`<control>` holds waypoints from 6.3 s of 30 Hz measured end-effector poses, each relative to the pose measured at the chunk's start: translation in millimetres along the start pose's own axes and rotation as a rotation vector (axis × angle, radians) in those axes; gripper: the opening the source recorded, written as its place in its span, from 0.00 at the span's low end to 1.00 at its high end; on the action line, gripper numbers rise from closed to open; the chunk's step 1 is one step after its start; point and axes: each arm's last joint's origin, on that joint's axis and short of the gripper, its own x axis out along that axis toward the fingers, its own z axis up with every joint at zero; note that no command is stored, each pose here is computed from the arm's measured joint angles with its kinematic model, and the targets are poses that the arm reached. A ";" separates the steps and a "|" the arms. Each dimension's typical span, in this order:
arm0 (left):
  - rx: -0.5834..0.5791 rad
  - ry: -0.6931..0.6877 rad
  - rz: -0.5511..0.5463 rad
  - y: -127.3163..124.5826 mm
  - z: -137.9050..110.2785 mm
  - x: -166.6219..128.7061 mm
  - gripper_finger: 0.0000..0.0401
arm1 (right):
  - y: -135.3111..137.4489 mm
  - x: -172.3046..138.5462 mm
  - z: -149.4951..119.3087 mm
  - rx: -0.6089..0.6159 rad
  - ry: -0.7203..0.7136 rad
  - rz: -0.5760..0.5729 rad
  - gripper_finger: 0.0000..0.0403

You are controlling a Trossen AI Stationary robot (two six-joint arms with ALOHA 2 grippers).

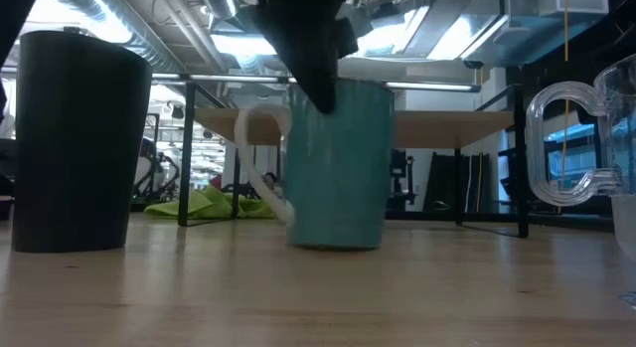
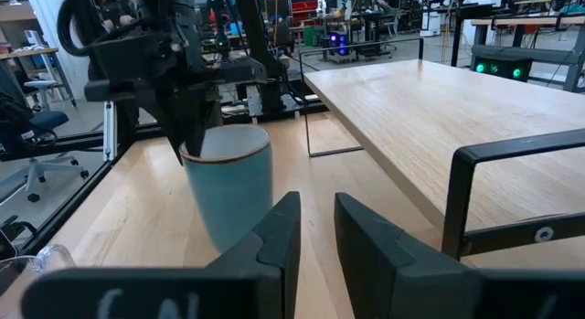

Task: Stack small to large cups/mugs on shelf
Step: Put the blue mug on the shelf

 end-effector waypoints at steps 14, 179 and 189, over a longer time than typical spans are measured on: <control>0.039 -0.170 0.040 -0.2 28.9 -90.1 0.04 | 0.1 0.0 0.1 0.001 0.000 0.000 0.18; -0.888 0.054 0.224 165.9 -65.0 -157.7 0.07 | 0.0 0.0 -0.2 -0.003 0.002 0.000 0.18; -0.898 0.053 0.214 163.5 -63.9 -157.5 0.12 | 0.0 0.0 -0.2 -0.002 0.002 0.000 0.18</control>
